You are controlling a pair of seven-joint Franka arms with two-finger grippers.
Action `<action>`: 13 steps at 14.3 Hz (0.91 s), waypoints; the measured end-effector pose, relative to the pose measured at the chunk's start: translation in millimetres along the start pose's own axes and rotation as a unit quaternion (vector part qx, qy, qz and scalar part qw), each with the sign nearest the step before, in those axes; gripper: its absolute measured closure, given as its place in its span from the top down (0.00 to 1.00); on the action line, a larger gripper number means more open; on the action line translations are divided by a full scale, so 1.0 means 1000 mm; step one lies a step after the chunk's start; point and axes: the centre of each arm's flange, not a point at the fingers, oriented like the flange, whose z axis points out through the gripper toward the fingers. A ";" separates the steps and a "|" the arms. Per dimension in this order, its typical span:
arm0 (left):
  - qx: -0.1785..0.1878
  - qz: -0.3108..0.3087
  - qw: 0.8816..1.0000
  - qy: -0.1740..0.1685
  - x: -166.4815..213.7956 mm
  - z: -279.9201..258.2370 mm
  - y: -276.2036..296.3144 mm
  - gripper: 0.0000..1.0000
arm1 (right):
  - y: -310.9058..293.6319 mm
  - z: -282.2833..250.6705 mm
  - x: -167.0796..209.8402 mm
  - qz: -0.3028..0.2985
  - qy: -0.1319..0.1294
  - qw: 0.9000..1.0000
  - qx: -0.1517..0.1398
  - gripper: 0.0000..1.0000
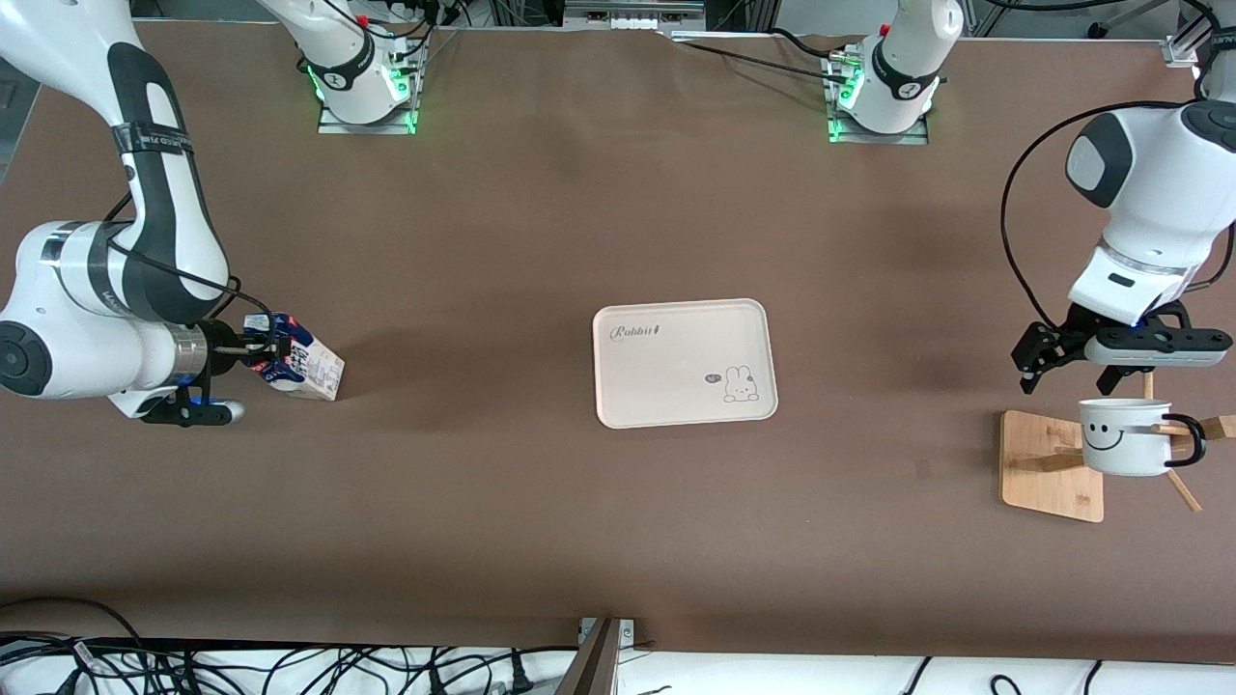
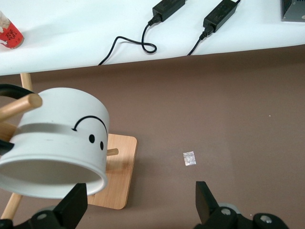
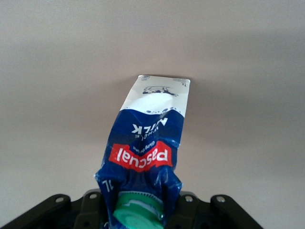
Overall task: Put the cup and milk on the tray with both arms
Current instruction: 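Lift the carton with the right gripper while the left gripper reaches the mug, then carry the carton over the tray while the left gripper grasps the mug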
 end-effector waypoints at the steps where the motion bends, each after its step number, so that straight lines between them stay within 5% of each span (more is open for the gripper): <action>1: 0.000 0.000 1.000 0.000 -0.001 0.001 0.000 1.00 | 0.000 0.000 0.000 0.000 0.000 1.000 0.000 0.35; 7: 0.000 -0.001 1.000 0.030 -0.001 0.017 0.000 1.00 | -0.015 -0.041 -0.017 -0.003 0.021 1.000 0.020 0.35; 13: 0.002 -0.003 1.000 0.029 -0.004 0.027 -0.004 1.00 | -0.114 -0.133 -0.082 -0.006 0.074 0.995 0.065 0.36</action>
